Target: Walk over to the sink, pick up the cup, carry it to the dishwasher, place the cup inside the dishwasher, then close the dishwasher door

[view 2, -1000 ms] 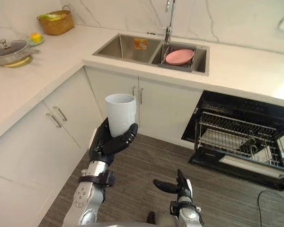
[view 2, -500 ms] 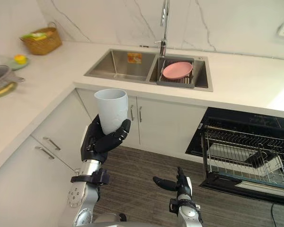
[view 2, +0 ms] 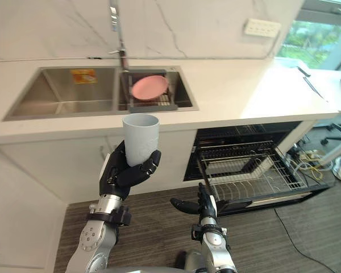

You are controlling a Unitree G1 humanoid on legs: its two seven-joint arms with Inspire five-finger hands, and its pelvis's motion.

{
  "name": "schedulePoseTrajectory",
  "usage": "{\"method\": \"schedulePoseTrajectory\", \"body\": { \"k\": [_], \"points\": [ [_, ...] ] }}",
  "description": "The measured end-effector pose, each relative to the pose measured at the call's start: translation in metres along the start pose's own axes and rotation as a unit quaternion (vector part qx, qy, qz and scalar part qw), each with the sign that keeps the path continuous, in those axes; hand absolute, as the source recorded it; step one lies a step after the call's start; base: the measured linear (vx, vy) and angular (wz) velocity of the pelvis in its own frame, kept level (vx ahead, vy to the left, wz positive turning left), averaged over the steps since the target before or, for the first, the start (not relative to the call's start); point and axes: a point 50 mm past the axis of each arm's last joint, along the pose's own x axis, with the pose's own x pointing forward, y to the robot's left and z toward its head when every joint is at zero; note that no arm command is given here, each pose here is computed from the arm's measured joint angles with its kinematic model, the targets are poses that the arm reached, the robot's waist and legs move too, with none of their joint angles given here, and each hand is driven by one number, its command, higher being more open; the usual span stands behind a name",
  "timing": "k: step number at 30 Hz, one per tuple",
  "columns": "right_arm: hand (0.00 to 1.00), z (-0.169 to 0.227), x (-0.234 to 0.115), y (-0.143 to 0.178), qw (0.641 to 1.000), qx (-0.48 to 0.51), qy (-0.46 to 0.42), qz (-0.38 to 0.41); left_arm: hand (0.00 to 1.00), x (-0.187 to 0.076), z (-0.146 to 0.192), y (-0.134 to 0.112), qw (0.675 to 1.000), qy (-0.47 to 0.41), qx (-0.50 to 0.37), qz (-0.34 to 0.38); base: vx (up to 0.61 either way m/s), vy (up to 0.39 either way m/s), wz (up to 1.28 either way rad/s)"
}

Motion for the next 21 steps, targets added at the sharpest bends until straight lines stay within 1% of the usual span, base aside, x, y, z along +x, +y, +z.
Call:
{"method": "schedulePoseTrajectory", "body": {
  "k": [1, 4, 6, 7, 10, 14, 16, 21],
  "points": [
    [1.0, 0.001, -0.002, -0.003, 1.0, -0.011, -0.005, 0.008, 0.0, 0.003, -0.001, -0.002, 1.0, 0.0, -0.001, 0.0, 0.36, -0.153, -0.31],
    [1.0, 0.004, -0.011, 0.004, 1.0, 0.001, -0.023, 0.011, 0.0, 0.009, 0.0, -0.006, 1.0, -0.008, 0.012, -0.006, 0.24, -0.083, -0.18],
    [1.0, 0.014, -0.015, 0.003, 0.999, 0.009, -0.05, 0.004, 0.0, 0.008, 0.0, -0.005, 1.0, -0.008, 0.012, -0.002, 0.24, -0.017, -0.39],
    [1.0, 0.026, -0.016, 0.001, 0.997, 0.015, -0.076, -0.006, 0.0, 0.008, 0.001, -0.005, 1.0, -0.012, 0.011, -0.001, 0.16, 0.047, -0.51],
    [1.0, 0.052, -0.015, -0.006, 0.99, 0.028, -0.136, -0.03, 0.0, 0.009, 0.004, -0.004, 1.0, -0.02, 0.007, 0.007, 0.16, 0.104, -0.65],
    [1.0, 0.061, -0.013, -0.007, 0.987, 0.028, -0.157, -0.03, 0.0, 0.01, 0.009, 0.004, 0.998, -0.033, 0.027, 0.037, 0.13, 0.196, -0.78],
    [1.0, 0.061, -0.015, 0.001, 0.987, 0.038, -0.156, -0.023, 0.0, 0.012, 0.015, 0.009, 0.997, -0.045, 0.036, 0.047, 0.14, 0.214, -0.43],
    [1.0, 0.086, -0.032, 0.014, 0.974, 0.056, -0.22, 0.007, 0.0, 0.008, 0.025, 0.003, 0.996, -0.067, 0.032, 0.038, 0.08, 0.102, -0.26]
  ]
}}
